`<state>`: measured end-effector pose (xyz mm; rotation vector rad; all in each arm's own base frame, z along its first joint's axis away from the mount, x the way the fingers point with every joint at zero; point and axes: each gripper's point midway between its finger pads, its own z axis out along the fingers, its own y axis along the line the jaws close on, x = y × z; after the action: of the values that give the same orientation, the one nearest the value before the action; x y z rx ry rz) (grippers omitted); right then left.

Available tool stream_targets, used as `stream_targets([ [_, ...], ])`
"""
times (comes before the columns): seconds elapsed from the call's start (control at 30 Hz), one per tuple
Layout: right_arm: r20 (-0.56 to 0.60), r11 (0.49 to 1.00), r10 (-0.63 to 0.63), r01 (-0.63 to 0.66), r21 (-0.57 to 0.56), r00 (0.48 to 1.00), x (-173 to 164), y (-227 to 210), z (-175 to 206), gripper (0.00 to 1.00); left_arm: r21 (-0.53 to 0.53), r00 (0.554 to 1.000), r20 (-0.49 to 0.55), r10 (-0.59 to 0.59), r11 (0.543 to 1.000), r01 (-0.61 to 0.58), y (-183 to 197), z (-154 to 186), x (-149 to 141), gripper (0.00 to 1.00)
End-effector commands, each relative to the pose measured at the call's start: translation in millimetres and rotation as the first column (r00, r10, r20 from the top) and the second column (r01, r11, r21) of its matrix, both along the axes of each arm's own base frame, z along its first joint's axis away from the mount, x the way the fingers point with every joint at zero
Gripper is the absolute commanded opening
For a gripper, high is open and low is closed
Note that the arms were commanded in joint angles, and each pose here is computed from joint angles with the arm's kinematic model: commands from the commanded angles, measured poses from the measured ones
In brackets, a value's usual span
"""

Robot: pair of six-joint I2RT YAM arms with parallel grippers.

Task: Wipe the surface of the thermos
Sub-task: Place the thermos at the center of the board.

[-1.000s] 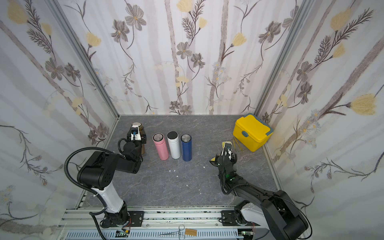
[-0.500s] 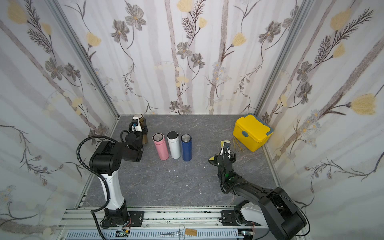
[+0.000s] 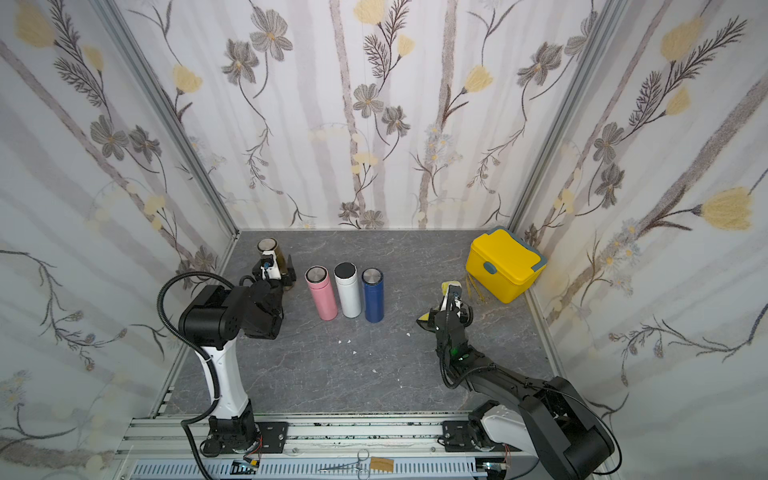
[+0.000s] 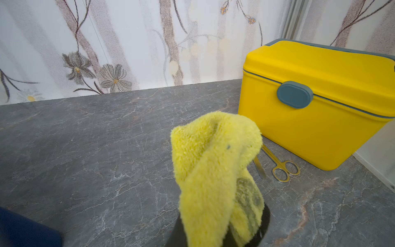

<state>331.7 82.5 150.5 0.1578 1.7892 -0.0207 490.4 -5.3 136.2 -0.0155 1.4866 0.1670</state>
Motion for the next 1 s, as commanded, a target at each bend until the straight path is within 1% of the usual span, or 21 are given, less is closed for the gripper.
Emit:
stream_targets([
  [0.0, 0.039, 1.000, -0.004, 0.003, 0.025, 0.999, 1, 0, 10, 0.00, -0.035, 0.972, 0.236, 0.019, 0.999, -0.011, 5, 59, -18, 0.93],
  [0.07, 0.039, 1.000, -0.001, 0.000, 0.026, 0.999, 1, 0, 10, 0.00, -0.034, 0.973, 0.227, 0.026, 0.999, -0.019, 6, 58, -22, 0.99],
  [0.1, 0.040, 1.000, -0.002, 0.001, 0.026, 0.999, 1, 0, 10, 0.00, -0.033, 0.973, 0.228, 0.028, 0.999, -0.021, 7, 60, -23, 1.00],
  [0.33, 0.040, 1.000, -0.001, -0.001, 0.029, 0.999, 0, 0, 10, 0.00, -0.028, 0.980, 0.199, -0.006, 1.000, 0.011, 2, 68, -23, 1.00],
  [0.5, 0.042, 0.999, -0.004, 0.002, 0.032, 0.999, 0, 0, 10, 0.00, -0.041, 0.971, 0.237, 0.009, 0.999, 0.001, 5, 81, -36, 1.00],
  [0.63, 0.040, 0.999, -0.004, 0.003, 0.032, 0.999, 0, -1, 10, 0.00, -0.095, 0.963, 0.267, 0.021, 0.995, 0.005, 8, 104, -60, 1.00],
  [0.73, 0.037, 1.000, -0.005, 0.004, 0.031, 0.999, 0, -1, 9, 0.00, -0.177, 0.969, 0.244, 0.042, 0.984, 0.002, 12, 119, -79, 1.00],
  [0.8, 0.040, 0.999, -0.003, 0.002, 0.035, 0.999, 0, -1, 10, 0.00, -0.217, 0.982, 0.187, 0.012, 0.976, 0.029, 7, 125, -83, 1.00],
  [0.83, 0.040, 0.999, -0.002, 0.001, 0.035, 0.999, 0, -1, 9, 0.00, -0.235, 0.989, 0.147, -0.013, 0.971, 0.048, 2, 125, -83, 1.00],
  [0.87, 0.041, 0.999, -0.002, 0.000, 0.036, 0.999, 0, -1, 10, 0.00, -0.249, 0.990, 0.128, -0.050, 0.965, 0.081, -5, 129, -88, 1.00],
  [0.93, 0.042, 0.999, -0.003, 0.001, 0.038, 0.999, 0, -2, 10, 0.00, -0.268, 0.984, 0.109, -0.139, 0.949, 0.164, -21, 129, -99, 1.00],
  [0.97, 0.041, 0.999, -0.002, 0.000, 0.040, 0.999, 0, -2, 10, 0.00, -0.275, 0.973, 0.131, -0.188, 0.936, 0.218, -30, 136, -110, 1.00],
])
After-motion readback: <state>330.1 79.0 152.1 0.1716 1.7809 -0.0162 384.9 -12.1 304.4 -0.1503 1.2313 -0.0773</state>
